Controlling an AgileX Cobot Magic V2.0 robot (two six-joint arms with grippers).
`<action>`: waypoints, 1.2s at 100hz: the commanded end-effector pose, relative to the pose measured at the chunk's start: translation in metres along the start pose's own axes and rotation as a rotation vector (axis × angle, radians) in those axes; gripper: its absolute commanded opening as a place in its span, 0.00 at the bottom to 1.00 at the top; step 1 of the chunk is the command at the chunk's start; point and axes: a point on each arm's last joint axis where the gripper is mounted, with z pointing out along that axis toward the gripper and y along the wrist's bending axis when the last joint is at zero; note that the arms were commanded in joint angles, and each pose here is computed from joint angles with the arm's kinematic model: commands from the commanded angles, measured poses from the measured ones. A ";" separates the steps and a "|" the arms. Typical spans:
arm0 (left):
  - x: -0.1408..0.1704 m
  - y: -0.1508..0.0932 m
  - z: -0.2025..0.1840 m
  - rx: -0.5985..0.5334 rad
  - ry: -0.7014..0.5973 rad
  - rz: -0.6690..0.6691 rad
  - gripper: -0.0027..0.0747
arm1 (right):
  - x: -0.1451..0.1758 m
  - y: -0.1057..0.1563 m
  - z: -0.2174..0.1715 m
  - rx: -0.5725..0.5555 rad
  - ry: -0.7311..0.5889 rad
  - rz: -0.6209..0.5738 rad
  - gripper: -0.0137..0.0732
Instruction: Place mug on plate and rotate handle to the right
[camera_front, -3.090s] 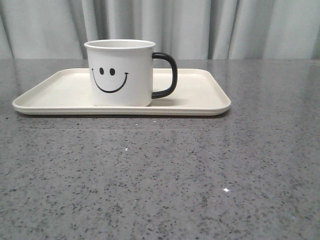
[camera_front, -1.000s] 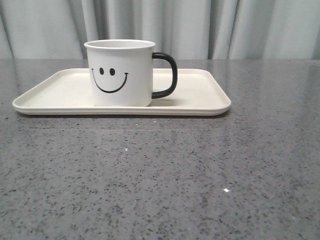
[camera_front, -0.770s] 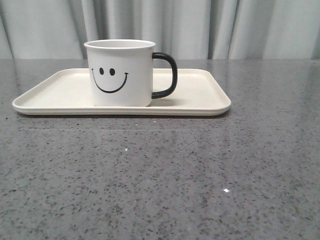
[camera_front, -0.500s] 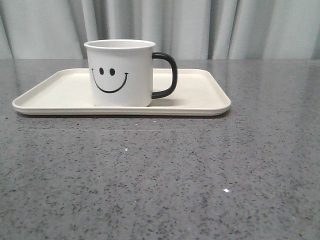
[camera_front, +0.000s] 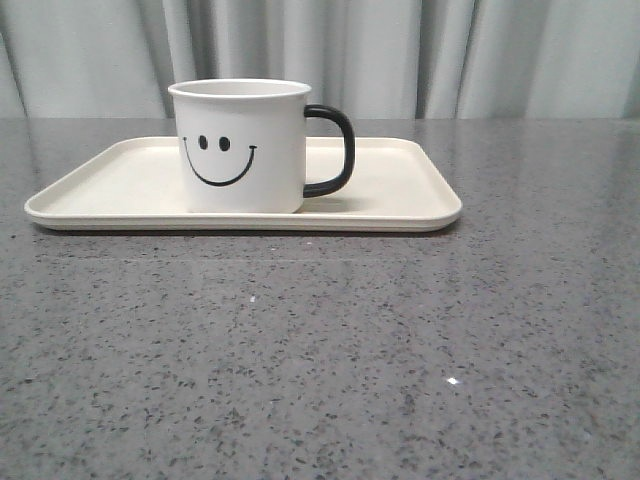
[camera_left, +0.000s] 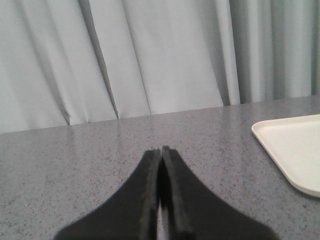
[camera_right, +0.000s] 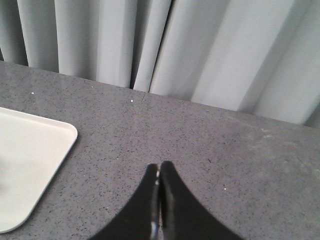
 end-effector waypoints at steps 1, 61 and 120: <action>-0.012 0.003 -0.004 -0.032 -0.119 0.021 0.01 | -0.012 -0.003 -0.006 0.039 -0.079 -0.006 0.08; 0.007 0.001 -0.002 -0.020 -0.045 0.038 0.01 | -0.012 -0.003 -0.006 0.039 -0.079 -0.006 0.08; 0.007 0.001 -0.002 -0.020 -0.045 0.039 0.01 | -0.012 -0.003 -0.006 0.039 -0.080 -0.005 0.08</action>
